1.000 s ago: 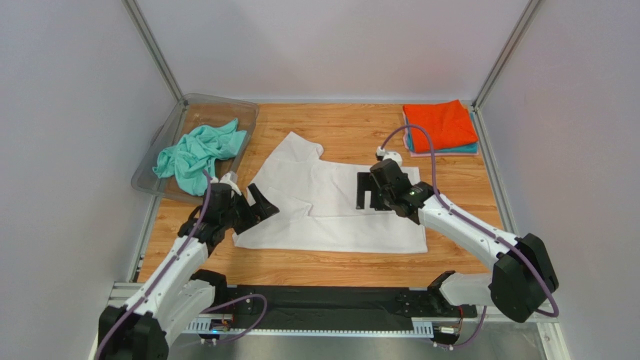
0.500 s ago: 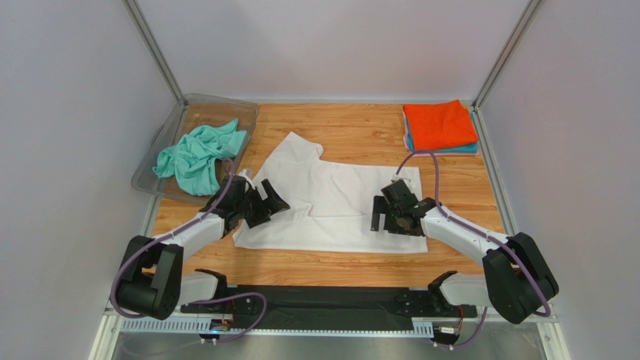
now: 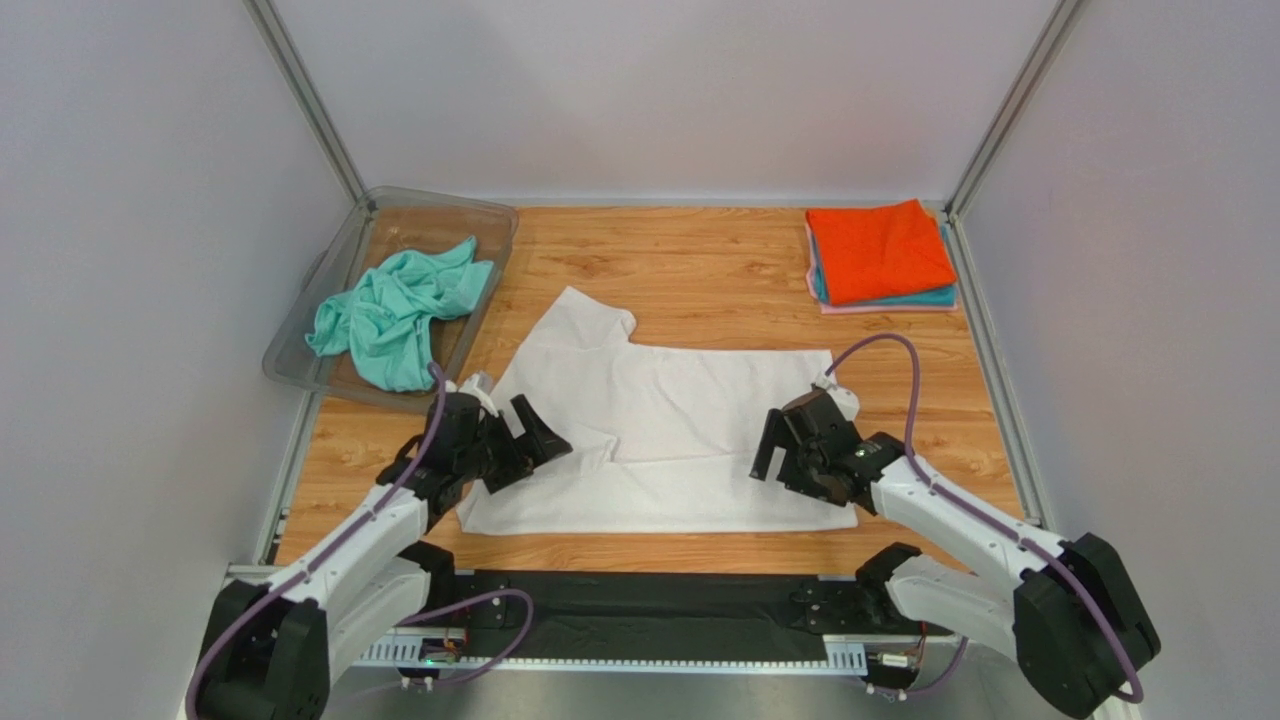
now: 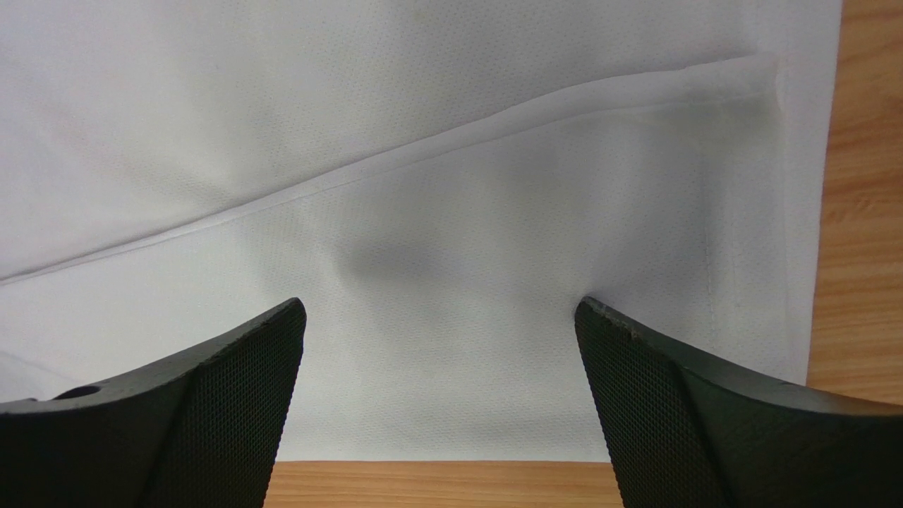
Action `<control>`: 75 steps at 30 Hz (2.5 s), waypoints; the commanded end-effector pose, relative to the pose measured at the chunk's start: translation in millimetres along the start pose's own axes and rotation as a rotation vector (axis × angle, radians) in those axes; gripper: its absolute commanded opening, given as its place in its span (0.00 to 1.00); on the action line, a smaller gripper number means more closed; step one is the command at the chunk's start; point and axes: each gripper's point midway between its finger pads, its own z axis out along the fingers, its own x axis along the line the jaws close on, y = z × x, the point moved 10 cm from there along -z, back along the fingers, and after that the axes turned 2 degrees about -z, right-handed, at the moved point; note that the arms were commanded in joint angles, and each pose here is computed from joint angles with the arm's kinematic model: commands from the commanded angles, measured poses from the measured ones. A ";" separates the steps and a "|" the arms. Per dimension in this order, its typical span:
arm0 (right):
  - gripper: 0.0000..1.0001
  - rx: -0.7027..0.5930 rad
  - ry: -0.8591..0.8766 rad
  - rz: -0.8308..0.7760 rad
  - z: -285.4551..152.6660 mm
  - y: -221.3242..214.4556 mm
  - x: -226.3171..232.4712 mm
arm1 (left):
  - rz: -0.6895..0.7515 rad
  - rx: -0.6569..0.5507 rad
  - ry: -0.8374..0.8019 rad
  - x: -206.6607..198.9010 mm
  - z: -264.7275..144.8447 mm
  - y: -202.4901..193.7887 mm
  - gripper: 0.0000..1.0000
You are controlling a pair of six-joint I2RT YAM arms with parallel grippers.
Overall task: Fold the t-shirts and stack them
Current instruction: Fold the tshirt
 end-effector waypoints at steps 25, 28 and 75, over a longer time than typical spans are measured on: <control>1.00 -0.176 0.059 -0.064 -84.5 51.0 29.5 | 0.176 -0.039 0.054 -72.2 -36.7 61.4 1.00; 1.00 -0.203 0.045 -0.073 -85.3 59.1 31.3 | 0.204 -0.054 0.128 -89.9 -15.3 93.6 1.00; 1.00 -0.077 -0.018 -0.059 -43.6 37.9 4.9 | 0.385 0.155 0.550 -108.0 202.5 204.6 0.00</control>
